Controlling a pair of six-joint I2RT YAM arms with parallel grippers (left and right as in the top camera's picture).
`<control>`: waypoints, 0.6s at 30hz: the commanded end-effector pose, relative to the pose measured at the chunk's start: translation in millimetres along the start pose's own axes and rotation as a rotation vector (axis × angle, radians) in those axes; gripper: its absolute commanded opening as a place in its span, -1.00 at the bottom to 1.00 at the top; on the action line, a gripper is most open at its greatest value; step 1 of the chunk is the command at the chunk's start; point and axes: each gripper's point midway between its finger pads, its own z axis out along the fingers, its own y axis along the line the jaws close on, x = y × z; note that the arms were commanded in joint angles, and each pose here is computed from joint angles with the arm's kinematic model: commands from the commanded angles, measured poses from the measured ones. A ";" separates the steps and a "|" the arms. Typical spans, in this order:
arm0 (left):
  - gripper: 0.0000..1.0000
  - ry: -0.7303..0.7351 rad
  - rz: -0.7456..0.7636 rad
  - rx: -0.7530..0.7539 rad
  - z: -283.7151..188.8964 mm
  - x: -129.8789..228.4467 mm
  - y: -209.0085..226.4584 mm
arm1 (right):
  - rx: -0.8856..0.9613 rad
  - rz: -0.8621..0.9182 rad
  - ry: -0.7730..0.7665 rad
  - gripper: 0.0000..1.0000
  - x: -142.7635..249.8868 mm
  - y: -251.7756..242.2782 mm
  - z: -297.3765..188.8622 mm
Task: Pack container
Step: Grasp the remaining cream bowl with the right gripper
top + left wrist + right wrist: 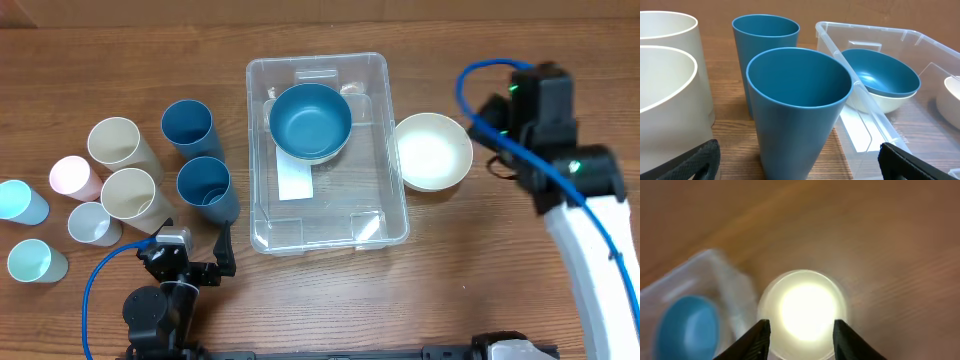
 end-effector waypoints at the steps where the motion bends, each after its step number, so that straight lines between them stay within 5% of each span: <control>1: 1.00 -0.009 0.017 0.015 -0.2 -0.9 -2.6 | 0.080 0.144 0.262 0.03 36.0 -46.9 59.2; 7: 1.00 -0.009 0.017 0.015 -0.2 -0.9 -2.6 | 0.160 0.120 0.561 0.05 107.1 -66.0 138.5; 10: 1.00 -0.009 0.017 0.015 -0.2 -0.9 -2.6 | 0.179 0.113 0.613 -0.19 123.2 -67.8 155.0; 14: 1.00 -0.009 0.017 0.015 -0.2 -0.9 -2.6 | 0.177 0.113 0.606 -0.91 121.9 -67.5 156.1; 18: 1.00 -0.009 0.017 0.015 -0.2 -0.9 -2.6 | 0.236 0.117 0.549 -0.92 105.1 -75.1 143.6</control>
